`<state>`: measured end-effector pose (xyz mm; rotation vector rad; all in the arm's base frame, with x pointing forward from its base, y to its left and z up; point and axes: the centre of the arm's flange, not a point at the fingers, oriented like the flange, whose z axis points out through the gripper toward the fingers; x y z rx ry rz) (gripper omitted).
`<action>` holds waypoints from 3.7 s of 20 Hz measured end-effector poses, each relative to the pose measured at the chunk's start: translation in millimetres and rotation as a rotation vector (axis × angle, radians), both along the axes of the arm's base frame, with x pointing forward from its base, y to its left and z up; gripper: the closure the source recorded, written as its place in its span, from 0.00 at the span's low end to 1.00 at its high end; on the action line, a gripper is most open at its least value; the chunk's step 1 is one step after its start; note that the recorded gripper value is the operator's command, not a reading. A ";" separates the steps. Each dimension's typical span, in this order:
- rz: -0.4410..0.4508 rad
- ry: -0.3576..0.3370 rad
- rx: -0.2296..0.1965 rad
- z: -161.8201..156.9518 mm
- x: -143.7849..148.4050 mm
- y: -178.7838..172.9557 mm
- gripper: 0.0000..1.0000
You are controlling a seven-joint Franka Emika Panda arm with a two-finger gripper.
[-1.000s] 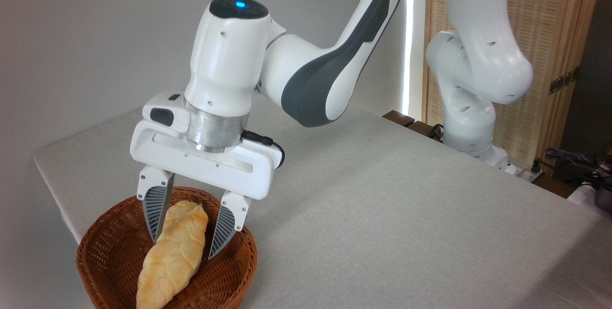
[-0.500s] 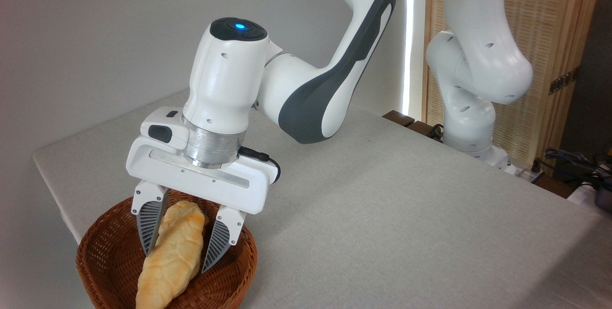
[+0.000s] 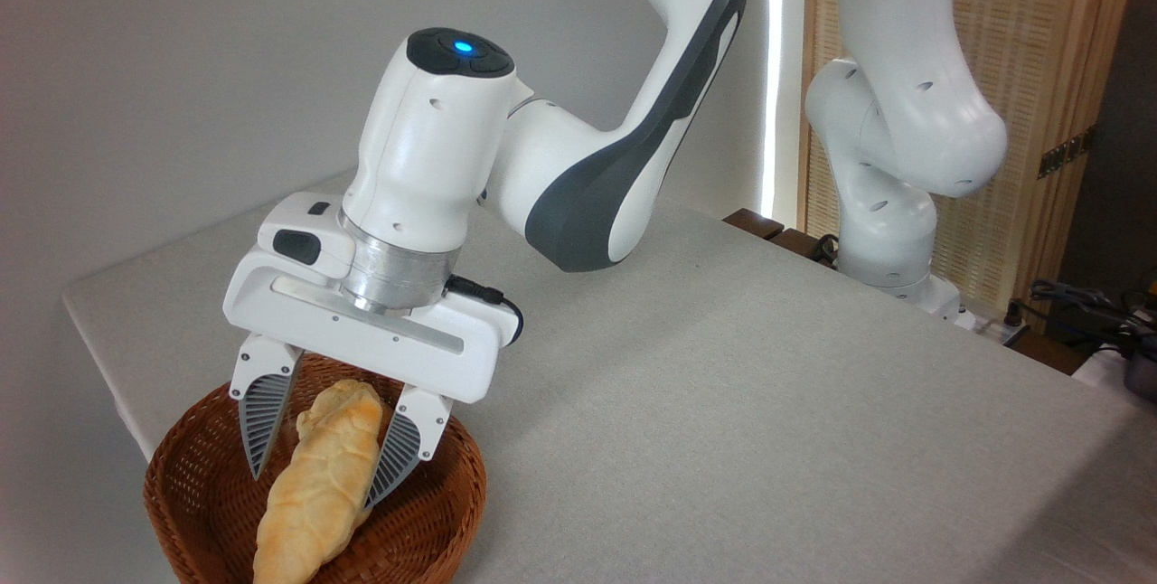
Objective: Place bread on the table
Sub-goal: 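Close the gripper around the middle of the long bread roll, then lift the bread roll out of the basket and carry it beside the basket, then lower the bread roll onto the table and open the gripper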
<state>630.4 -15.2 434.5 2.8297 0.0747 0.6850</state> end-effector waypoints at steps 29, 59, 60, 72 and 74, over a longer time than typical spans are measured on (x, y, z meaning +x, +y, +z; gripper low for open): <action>-0.091 0.027 0.089 -18.6 2.9 -18.8 0.55; -0.758 0.519 0.254 41.4 -105.7 -49.5 0.00; -0.766 0.527 0.266 37.8 -105.1 -52.4 0.00; -0.756 0.401 0.316 53.9 -86.1 -62.9 0.00; -0.745 0.353 0.328 71.7 -79.1 -62.3 0.00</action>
